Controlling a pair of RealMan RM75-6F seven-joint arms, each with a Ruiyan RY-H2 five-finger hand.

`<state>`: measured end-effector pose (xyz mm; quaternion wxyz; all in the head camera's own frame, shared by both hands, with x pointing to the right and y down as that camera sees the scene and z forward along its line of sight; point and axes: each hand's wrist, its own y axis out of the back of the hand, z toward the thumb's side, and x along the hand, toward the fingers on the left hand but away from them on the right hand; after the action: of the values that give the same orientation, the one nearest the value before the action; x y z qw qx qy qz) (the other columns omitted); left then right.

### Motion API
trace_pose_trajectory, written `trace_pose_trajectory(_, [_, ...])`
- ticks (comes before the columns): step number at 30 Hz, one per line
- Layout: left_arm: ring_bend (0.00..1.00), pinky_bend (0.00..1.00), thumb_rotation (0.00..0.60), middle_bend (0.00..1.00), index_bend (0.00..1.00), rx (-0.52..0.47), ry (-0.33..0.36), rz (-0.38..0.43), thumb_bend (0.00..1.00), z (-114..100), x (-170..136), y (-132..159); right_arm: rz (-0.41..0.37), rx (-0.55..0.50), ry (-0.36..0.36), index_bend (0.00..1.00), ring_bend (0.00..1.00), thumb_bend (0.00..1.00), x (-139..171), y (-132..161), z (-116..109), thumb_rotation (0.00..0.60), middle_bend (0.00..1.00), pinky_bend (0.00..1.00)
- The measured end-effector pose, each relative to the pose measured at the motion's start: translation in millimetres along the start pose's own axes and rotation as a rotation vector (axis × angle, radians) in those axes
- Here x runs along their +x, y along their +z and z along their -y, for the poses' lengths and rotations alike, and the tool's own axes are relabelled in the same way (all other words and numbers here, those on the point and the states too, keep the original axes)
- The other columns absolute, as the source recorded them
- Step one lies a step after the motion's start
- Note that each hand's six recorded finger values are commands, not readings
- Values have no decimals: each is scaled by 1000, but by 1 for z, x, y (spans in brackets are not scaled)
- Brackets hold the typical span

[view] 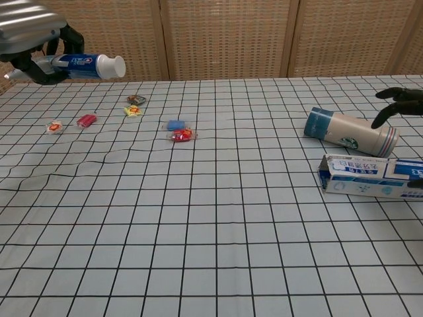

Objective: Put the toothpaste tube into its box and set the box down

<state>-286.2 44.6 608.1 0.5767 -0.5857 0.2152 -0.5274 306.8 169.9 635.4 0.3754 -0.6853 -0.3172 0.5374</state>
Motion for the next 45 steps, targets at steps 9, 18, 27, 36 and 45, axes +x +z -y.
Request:
trace_pose_trajectory(9, [482, 445, 600, 503, 813, 12, -3, -26, 573, 4, -11, -28, 107, 63, 96, 312, 0, 183, -42, -13, 19, 600, 65, 151])
trace_pose_trajectory(18, [483, 445, 600, 503, 813, 24, -17, -37, 574, 14, -13, -35, 180, 94, 130, 318, 0, 184, -51, -40, 34, 600, 71, 155])
trace_pose_trajectory(27, [483, 445, 600, 503, 813, 28, -8, -30, 574, 13, -13, -34, 219, 91, 150, 326, 0, 184, -51, -57, 45, 600, 80, 157])
trace_pose_trajectory(36, [483, 445, 600, 503, 813, 31, -2, -34, 574, 11, -13, -35, 232, 92, 140, 503, 194, 202, -49, -64, 55, 600, 274, 307])
trace_pose_trajectory(45, [483, 445, 600, 503, 814, 29, 11, -37, 574, 7, -15, -38, 198, 79, 96, 727, 505, 229, -46, -56, 53, 600, 515, 544])
